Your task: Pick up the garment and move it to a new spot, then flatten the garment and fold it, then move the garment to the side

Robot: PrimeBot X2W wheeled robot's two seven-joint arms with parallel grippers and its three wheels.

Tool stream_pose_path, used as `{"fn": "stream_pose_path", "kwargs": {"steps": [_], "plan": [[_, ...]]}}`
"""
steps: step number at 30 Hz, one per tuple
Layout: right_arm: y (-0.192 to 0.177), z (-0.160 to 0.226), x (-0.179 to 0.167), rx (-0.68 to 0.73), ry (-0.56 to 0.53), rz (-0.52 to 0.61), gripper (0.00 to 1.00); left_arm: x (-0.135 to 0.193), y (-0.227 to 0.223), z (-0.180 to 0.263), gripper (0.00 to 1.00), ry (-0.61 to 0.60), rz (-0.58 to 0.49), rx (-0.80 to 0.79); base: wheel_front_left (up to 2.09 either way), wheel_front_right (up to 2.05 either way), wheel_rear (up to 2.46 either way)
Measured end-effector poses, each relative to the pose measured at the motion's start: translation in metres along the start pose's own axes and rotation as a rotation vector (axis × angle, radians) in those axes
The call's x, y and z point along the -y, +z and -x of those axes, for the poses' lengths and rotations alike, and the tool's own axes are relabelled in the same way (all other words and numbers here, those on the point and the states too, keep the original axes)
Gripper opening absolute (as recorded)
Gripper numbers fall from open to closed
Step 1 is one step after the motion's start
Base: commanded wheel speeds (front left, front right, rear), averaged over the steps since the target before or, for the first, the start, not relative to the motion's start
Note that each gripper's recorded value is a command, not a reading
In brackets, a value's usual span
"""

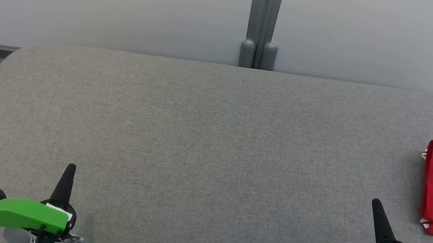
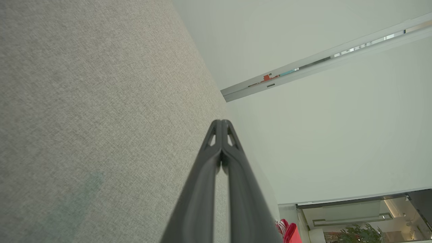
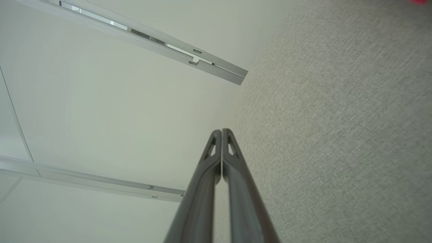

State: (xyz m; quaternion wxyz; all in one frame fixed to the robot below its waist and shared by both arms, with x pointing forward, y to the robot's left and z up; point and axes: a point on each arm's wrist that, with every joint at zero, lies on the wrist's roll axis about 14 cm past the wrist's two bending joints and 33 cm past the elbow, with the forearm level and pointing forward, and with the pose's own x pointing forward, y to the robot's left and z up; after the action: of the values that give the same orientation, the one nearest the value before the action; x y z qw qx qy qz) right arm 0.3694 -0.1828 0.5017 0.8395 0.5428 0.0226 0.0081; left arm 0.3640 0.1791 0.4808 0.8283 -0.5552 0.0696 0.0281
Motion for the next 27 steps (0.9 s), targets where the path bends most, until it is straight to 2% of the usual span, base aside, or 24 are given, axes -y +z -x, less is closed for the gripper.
{"fn": "stream_pose_path", "kwargs": {"steps": [27], "plan": [[0.009,-0.01,0.001,0.02,0.005,-0.234,0.0,0.008,0.016,-0.01,0.0,-0.062,0.217,0.028,0.0,0.0,0.0]]}}
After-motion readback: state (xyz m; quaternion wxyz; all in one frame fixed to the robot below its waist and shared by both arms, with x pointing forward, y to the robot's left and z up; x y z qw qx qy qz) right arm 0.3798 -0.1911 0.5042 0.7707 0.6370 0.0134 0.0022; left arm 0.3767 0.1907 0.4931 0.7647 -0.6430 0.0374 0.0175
